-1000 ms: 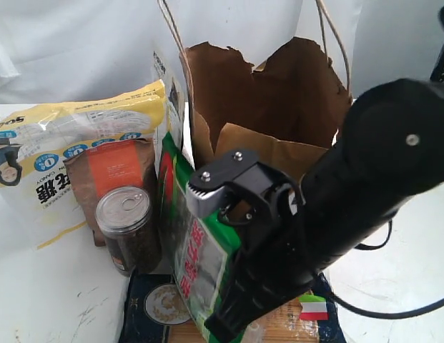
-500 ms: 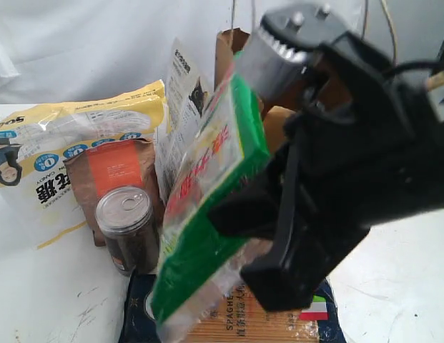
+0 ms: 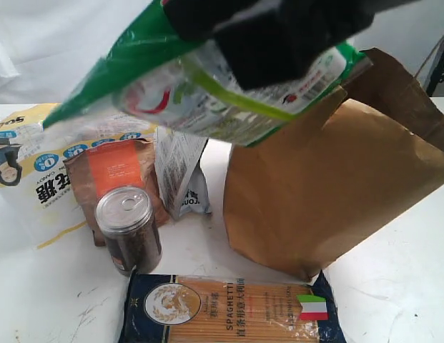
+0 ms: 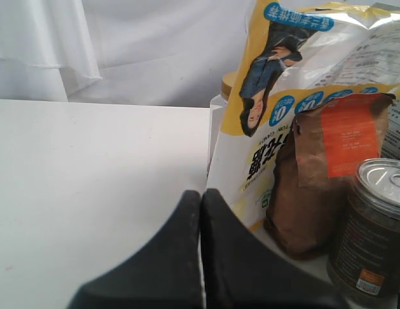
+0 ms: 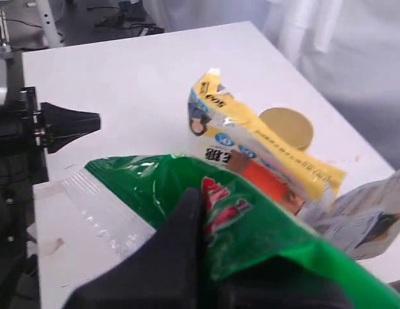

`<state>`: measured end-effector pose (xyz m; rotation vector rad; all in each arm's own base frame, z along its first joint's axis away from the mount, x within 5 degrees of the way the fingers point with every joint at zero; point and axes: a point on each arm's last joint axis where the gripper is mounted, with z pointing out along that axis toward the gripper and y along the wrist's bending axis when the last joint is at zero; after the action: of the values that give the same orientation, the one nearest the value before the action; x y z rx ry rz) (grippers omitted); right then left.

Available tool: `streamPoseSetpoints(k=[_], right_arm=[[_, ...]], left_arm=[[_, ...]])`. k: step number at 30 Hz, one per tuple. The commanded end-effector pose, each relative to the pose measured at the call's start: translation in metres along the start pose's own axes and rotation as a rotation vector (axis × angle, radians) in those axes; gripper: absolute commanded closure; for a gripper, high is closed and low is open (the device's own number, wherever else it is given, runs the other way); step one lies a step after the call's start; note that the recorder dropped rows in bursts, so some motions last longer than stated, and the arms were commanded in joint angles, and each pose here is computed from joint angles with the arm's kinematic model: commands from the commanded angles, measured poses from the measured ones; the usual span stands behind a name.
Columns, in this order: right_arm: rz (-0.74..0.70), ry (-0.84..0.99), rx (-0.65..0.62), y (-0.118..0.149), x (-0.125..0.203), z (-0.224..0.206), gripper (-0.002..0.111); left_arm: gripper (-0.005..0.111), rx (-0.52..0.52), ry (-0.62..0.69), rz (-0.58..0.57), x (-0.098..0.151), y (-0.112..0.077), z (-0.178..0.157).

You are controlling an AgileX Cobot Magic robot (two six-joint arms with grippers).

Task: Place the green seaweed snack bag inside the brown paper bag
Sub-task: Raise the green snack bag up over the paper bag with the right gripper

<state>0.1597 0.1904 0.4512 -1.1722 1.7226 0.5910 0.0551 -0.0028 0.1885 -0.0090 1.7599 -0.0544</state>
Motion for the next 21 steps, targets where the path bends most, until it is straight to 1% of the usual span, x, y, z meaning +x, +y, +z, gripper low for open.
streamPoseSetpoints(k=[1, 6, 12, 13, 15, 19, 21], right_arm=[[-0.127, -0.081, 0.123, -0.010, -0.025, -0.017, 0.108], [-0.200, -0.130, 0.207, -0.016, -0.042, -0.034, 0.108], [-0.293, -0.133, 0.316, -0.024, -0.048, -0.042, 0.108], [-0.328, -0.115, 0.364, -0.028, -0.047, -0.043, 0.108], [-0.362, -0.086, 0.409, -0.032, -0.046, -0.043, 0.108], [-0.420, -0.045, 0.480, -0.040, -0.045, -0.042, 0.108], [-0.430, -0.034, 0.490, -0.042, -0.044, -0.038, 0.108]], left_arm=[[0.107, 0.002, -0.015, -0.015, -0.001, 0.000, 0.000], [0.107, 0.002, -0.015, -0.015, -0.001, 0.000, 0.000], [0.107, 0.002, -0.015, -0.015, -0.001, 0.000, 0.000], [0.107, 0.002, -0.015, -0.015, -0.001, 0.000, 0.000], [0.107, 0.002, -0.015, -0.015, -0.001, 0.000, 0.000], [0.107, 0.002, -0.015, -0.015, -0.001, 0.000, 0.000], [0.107, 0.002, -0.015, -0.015, -0.001, 0.000, 0.000]])
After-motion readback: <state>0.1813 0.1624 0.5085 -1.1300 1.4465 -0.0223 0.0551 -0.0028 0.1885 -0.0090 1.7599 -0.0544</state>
